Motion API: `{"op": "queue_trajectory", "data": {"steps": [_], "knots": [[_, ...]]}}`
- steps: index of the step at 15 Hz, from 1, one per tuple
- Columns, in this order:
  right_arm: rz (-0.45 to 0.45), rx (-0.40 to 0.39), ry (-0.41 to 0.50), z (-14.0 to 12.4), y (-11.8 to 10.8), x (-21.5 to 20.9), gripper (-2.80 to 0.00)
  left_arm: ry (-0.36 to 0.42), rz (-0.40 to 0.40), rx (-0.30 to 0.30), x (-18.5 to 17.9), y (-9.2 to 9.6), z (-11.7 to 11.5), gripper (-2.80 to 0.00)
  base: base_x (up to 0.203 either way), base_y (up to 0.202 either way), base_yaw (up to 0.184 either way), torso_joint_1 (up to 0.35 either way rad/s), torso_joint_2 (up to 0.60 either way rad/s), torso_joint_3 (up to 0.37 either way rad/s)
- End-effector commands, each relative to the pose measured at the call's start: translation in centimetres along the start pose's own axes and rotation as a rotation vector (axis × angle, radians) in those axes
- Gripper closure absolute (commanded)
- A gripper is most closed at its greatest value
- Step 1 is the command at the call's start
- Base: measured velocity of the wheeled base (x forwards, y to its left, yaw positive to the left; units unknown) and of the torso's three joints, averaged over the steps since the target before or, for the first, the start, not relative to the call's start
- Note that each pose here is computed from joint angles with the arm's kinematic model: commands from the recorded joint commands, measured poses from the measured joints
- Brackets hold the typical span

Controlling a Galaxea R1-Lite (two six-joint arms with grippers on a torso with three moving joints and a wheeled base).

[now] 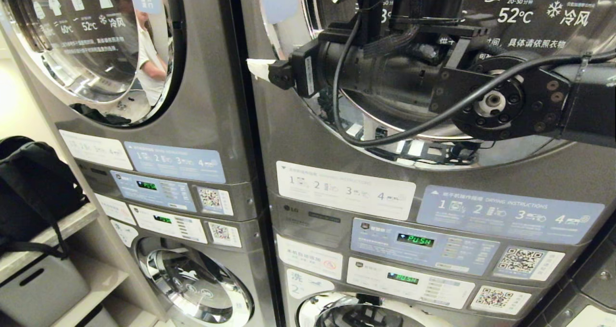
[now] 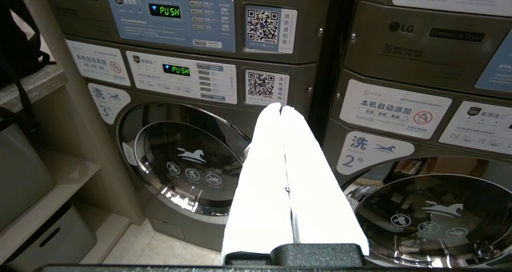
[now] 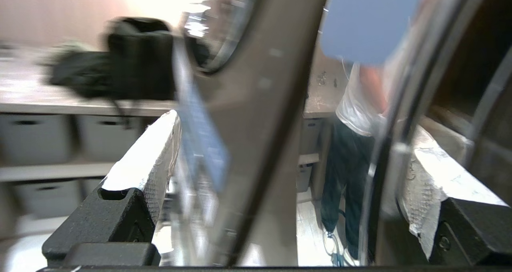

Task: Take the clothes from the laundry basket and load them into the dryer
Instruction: Open the dryer

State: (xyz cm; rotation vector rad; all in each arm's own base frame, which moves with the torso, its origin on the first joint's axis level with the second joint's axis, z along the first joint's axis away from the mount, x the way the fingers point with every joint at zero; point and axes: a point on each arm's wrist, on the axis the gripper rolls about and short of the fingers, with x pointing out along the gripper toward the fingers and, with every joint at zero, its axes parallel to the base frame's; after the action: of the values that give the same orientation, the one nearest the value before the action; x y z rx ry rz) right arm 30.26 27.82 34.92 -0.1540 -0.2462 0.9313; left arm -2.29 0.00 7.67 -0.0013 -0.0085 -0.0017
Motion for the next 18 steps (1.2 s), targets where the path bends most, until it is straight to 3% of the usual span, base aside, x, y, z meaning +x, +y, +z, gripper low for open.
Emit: {"op": "queue_trajectory", "data": {"steps": [1,8,18], "knots": [[0.032,0.012,-0.05,1.9,0.0,-1.2,-2.8,-0.001,0.0,0.0,0.0,0.0,0.0,0.0,0.0,0.0,0.0,0.0,0.0,0.0],[0.134,0.012,-0.141,6.1,2.8,-3.6,-2.8,-0.001,-0.001,0.0,0.0,0.0,0.0,0.0,0.0,0.0,0.0,0.0,0.0,0.0],[0.278,0.072,-0.12,7.2,7.0,-6.4,-2.8,-0.001,0.0,0.0,0.0,0.0,0.0,0.0,0.0,0.0,0.0,0.0,0.0,0.0]]}}
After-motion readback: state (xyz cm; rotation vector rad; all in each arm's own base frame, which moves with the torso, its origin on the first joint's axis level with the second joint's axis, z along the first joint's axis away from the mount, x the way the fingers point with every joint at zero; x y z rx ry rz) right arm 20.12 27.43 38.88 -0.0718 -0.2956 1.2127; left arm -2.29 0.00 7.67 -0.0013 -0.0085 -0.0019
